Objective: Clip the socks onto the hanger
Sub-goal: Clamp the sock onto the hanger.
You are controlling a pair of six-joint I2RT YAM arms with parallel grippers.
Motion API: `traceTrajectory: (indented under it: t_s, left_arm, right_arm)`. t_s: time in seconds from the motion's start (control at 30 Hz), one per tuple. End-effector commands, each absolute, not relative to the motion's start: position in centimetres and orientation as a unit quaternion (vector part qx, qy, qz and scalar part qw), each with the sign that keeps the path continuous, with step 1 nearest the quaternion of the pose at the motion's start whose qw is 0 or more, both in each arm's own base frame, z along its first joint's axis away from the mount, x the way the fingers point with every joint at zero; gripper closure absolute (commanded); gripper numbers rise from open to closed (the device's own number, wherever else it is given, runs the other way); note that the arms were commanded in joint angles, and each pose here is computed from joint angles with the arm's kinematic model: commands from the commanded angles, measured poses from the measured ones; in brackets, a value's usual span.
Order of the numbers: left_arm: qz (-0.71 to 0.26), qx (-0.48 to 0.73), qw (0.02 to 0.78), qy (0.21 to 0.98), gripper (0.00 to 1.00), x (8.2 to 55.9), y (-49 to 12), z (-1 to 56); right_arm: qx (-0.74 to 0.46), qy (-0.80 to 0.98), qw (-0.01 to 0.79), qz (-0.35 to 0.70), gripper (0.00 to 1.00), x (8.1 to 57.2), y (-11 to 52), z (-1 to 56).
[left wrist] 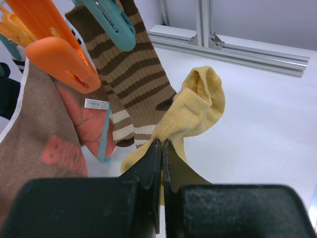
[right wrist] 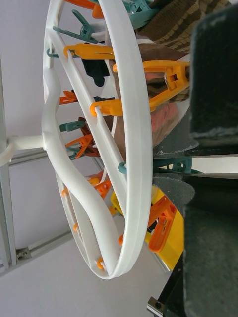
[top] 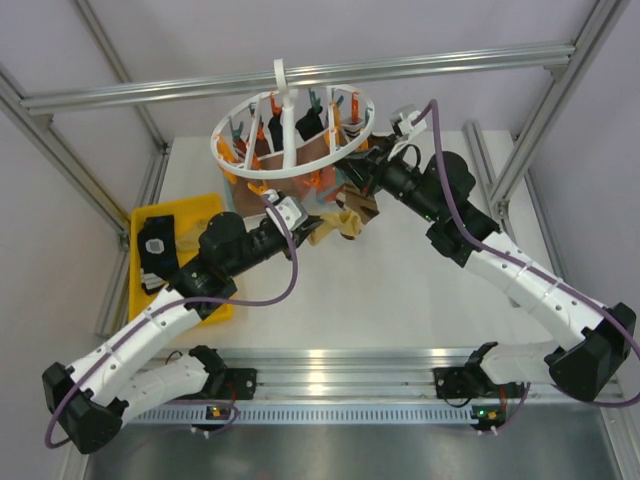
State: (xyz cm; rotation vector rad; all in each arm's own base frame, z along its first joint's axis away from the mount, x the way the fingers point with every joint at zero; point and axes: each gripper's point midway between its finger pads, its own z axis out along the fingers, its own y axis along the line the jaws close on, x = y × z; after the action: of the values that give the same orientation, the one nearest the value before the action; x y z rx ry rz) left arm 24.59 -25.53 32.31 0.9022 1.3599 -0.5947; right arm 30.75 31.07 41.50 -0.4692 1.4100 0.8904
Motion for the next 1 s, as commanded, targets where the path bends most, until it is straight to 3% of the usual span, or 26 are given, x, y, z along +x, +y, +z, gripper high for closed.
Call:
traceTrajectory:
  t_s: [0.0,0.97]
  left_arm:
    - [-0.235,0.323,0.699,0.593,1.0,26.8,-25.0,34.5]
    - [-0.306,0.22,0.704,0.602,1.0,28.6,-26.3,37.1]
  right_arm:
    - [-0.2,0.646,0.617,0.402,1.0,30.2,30.7,40.3]
    - [-0.199,0.654,0.593,0.425,1.0,30.0,31.8,39.2]
